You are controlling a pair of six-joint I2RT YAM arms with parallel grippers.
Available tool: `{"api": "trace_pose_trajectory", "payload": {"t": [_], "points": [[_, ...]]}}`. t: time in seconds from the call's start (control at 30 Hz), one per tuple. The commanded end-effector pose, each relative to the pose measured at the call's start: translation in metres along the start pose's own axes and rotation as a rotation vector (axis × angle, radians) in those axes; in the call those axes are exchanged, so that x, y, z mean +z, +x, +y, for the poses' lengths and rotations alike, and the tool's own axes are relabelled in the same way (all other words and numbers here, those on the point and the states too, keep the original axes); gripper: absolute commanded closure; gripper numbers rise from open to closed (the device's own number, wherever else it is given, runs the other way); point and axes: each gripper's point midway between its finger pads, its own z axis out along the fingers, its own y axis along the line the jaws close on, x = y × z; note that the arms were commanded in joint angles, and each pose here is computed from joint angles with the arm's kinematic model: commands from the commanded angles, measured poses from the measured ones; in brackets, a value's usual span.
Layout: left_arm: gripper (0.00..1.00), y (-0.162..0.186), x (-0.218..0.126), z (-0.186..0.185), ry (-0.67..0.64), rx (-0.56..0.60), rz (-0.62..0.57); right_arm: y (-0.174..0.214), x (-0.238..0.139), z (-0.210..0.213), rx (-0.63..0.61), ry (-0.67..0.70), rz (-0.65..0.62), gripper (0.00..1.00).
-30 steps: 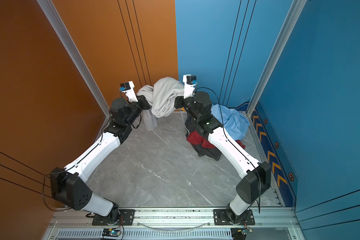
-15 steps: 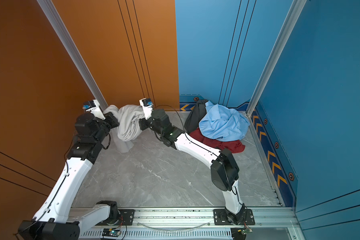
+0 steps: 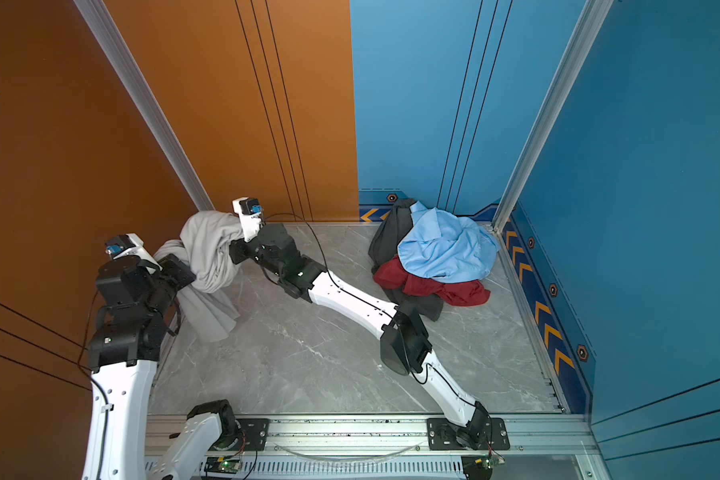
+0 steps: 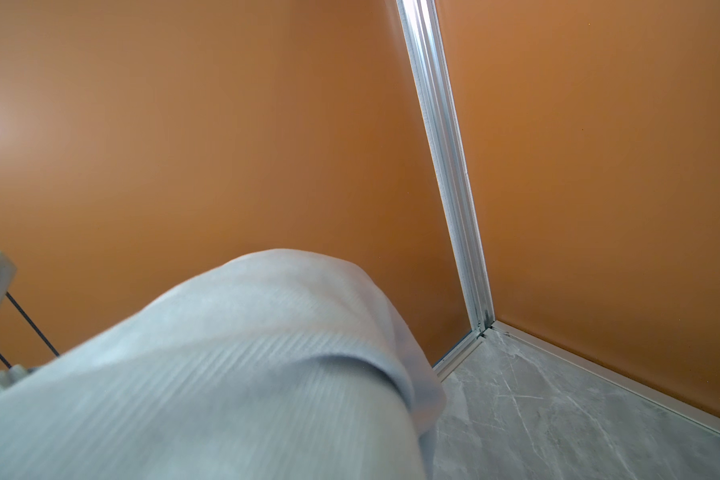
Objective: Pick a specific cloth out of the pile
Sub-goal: 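Carry the beige garment with both grippers away from the pile toward the orange wall, then lower the beige garment onto the floor with both grippers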
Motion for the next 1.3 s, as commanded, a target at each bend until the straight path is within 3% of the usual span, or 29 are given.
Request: {"api": "trace_pose_trajectory", "payload": {"t": [0.0,0.37,0.43,0.6,0.77,0.8,0.87,1.0,1.07,1.23,1.27], "points": [[1.00,0.012,-0.006,0.020,-0.084,0.040,0.052,0.003,0.008,0.001,0.074,-0.041,-0.052,1.00],[1.00,0.081,0.019,0.056,-0.197,0.088,0.282,0.108,-0.002,-0.052,0.050,0.047,0.087,1.00],[1.00,0.111,0.031,0.064,-0.213,0.077,0.374,0.121,-0.009,-0.065,0.038,0.073,0.113,1.00],[1.00,0.152,0.054,0.064,-0.202,-0.005,0.513,0.142,-0.025,-0.092,0.026,0.128,0.158,1.00],[0.99,0.165,0.081,0.054,-0.176,-0.056,0.522,0.142,-0.031,-0.100,0.008,0.145,0.165,1.00],[0.96,0.165,0.086,0.051,-0.169,-0.058,0.524,0.142,-0.031,-0.100,0.000,0.145,0.169,1.00],[0.72,0.167,0.101,0.042,-0.147,-0.057,0.540,0.143,-0.033,-0.101,-0.020,0.157,0.171,1.00],[0.53,0.153,0.126,0.020,-0.081,-0.054,0.535,0.138,-0.034,-0.106,-0.039,0.175,0.157,1.00],[0.48,0.139,0.136,0.012,-0.066,-0.044,0.512,0.135,-0.035,-0.107,-0.043,0.183,0.148,1.00],[0.16,0.131,0.154,-0.001,-0.023,-0.038,0.524,0.124,-0.034,-0.097,-0.073,0.178,0.125,1.00],[0.10,0.134,0.157,0.000,-0.027,-0.038,0.536,0.136,-0.039,-0.099,-0.083,0.185,0.151,1.00]]}}
